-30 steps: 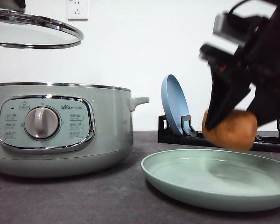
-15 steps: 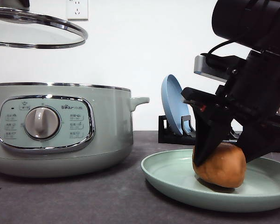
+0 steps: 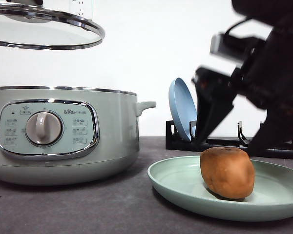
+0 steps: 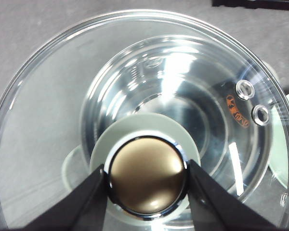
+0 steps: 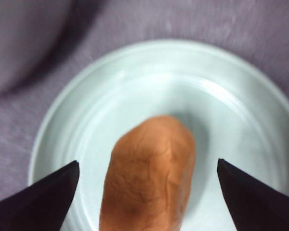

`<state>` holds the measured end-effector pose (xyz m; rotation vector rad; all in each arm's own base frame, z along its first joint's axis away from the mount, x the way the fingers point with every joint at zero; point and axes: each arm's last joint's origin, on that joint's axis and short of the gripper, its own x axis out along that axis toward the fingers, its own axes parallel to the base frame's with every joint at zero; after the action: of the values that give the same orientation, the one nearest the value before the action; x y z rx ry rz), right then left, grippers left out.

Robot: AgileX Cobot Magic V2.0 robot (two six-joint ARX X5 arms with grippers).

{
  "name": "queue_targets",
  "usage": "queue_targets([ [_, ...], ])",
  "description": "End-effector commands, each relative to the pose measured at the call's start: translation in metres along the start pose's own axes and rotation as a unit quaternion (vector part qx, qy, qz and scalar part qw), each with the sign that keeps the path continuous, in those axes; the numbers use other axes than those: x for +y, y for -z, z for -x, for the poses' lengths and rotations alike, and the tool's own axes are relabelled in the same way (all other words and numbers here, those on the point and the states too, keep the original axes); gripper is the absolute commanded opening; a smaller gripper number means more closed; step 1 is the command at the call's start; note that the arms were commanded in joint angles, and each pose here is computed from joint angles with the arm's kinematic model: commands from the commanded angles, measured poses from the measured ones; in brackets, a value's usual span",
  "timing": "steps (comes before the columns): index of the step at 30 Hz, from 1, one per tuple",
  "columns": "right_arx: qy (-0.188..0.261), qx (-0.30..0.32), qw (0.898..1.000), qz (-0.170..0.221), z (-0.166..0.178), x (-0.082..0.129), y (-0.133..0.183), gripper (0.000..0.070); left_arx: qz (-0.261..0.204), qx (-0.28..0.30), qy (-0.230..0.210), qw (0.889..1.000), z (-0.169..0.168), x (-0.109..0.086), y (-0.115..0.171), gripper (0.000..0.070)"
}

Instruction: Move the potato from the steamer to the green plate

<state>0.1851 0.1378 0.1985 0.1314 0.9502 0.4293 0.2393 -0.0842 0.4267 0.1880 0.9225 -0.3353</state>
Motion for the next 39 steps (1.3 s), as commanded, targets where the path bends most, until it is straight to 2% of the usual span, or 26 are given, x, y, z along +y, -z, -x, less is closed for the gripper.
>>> queue_targets([
  [1,-0.008,-0.021,1.000,0.010,0.010,0.005,-0.007,0.0580,-0.005,-0.035,0.009,0.999,0.005,-0.003,-0.010,0.0001],
  [6,-0.024,-0.070,0.997,0.021,0.041,0.011,-0.017,0.0580,-0.014,-0.019,0.033,0.999,-0.010,-0.009,-0.016,0.0001],
  [18,-0.033,-0.158,0.986,0.040,0.101,0.016,-0.029,0.0580,-0.025,0.030,0.041,0.998,-0.055,-0.018,-0.027,0.0001],
  [39,-0.016,-0.174,0.984,0.039,0.107,0.015,-0.029,0.0580,-0.030,0.077,0.045,0.996,-0.104,-0.023,-0.034,0.0001],
])
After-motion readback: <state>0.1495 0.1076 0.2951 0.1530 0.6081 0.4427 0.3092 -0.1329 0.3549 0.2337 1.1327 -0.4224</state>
